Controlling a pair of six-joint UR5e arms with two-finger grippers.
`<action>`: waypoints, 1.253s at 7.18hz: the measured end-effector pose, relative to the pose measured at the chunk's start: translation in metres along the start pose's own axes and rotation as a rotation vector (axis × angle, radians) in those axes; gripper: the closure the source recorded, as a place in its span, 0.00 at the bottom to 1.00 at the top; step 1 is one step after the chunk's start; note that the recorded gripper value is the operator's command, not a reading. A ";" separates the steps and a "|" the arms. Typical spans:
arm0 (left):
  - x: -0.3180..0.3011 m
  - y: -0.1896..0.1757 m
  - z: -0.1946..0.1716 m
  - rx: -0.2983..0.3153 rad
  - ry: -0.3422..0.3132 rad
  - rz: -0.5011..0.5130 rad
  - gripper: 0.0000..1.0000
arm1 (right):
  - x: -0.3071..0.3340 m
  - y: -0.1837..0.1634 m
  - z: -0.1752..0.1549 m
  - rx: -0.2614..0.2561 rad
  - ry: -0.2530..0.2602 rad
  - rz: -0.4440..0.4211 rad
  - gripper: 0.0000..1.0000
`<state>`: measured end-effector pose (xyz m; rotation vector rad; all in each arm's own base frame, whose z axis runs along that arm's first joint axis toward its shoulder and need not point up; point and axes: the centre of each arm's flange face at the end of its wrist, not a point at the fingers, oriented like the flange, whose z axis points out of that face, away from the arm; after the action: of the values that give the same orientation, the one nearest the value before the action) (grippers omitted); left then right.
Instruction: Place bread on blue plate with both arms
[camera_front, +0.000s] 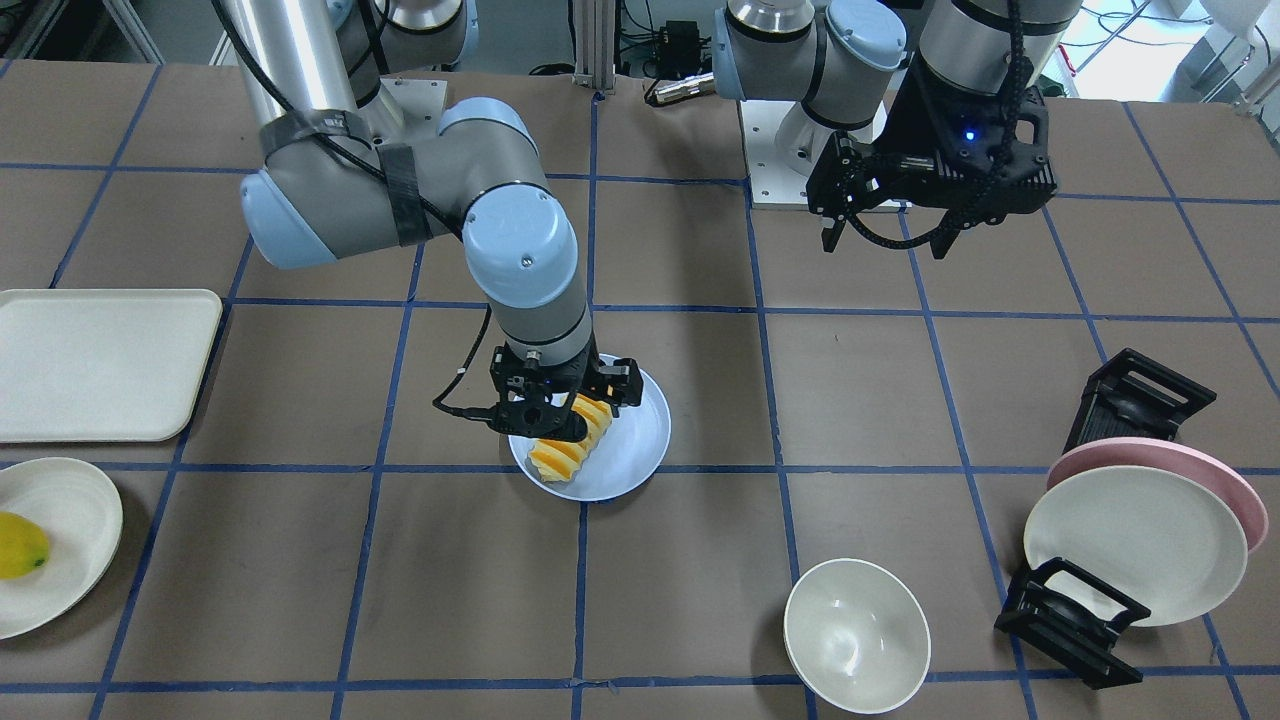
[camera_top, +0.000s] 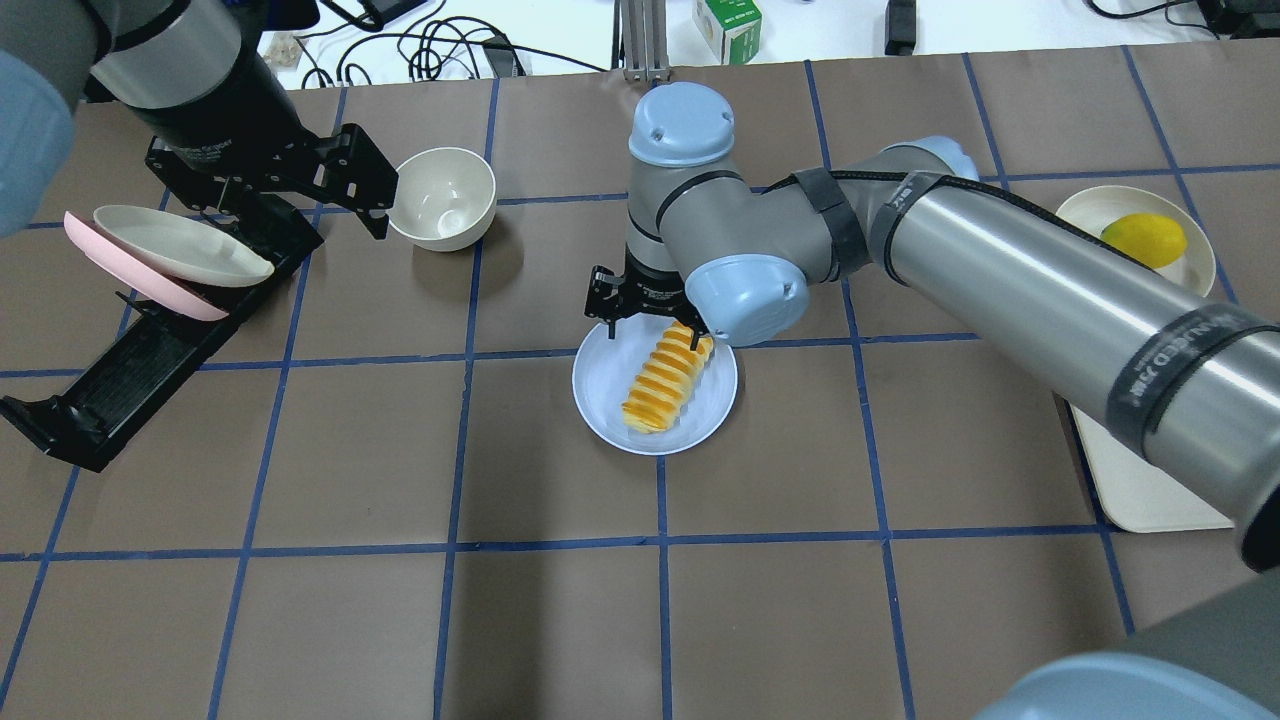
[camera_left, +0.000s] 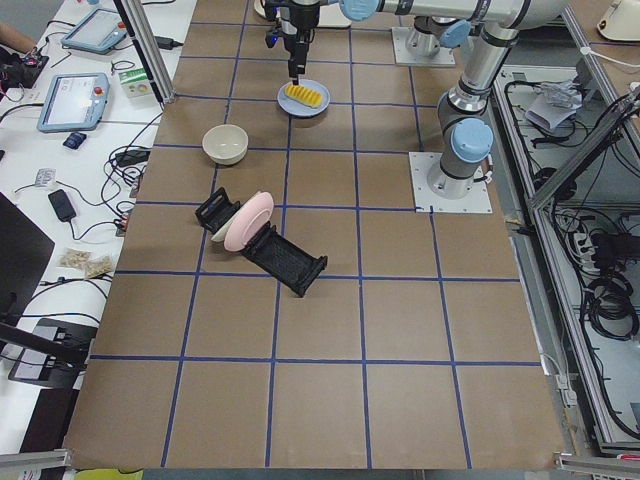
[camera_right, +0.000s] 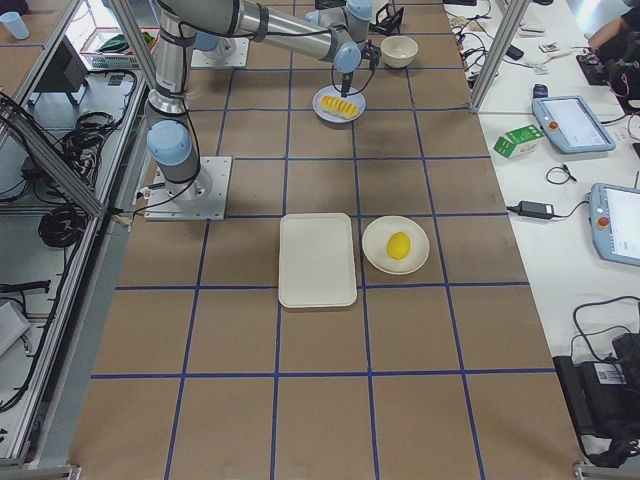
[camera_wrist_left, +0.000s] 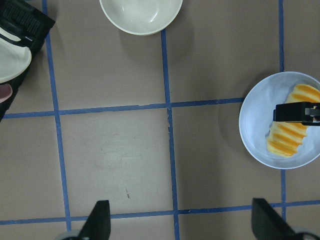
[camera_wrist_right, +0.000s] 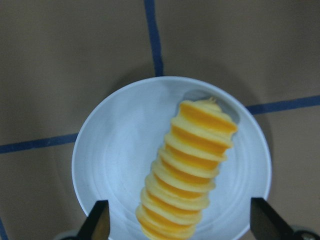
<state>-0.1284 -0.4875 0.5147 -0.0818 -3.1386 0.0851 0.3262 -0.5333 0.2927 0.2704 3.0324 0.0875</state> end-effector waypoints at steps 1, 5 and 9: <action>0.000 0.000 0.000 0.000 0.000 0.000 0.00 | 0.031 -0.003 -0.039 0.011 0.018 0.044 0.00; 0.000 0.001 -0.003 0.010 -0.001 -0.004 0.00 | 0.153 0.031 -0.175 0.016 0.042 0.024 0.00; 0.000 -0.002 -0.002 0.012 -0.001 -0.030 0.00 | 0.211 0.042 -0.210 0.013 0.039 0.029 0.00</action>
<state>-0.1283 -0.4899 0.5172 -0.0349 -3.1385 0.1043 0.1057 -0.4643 0.4852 0.3181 3.0697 0.0754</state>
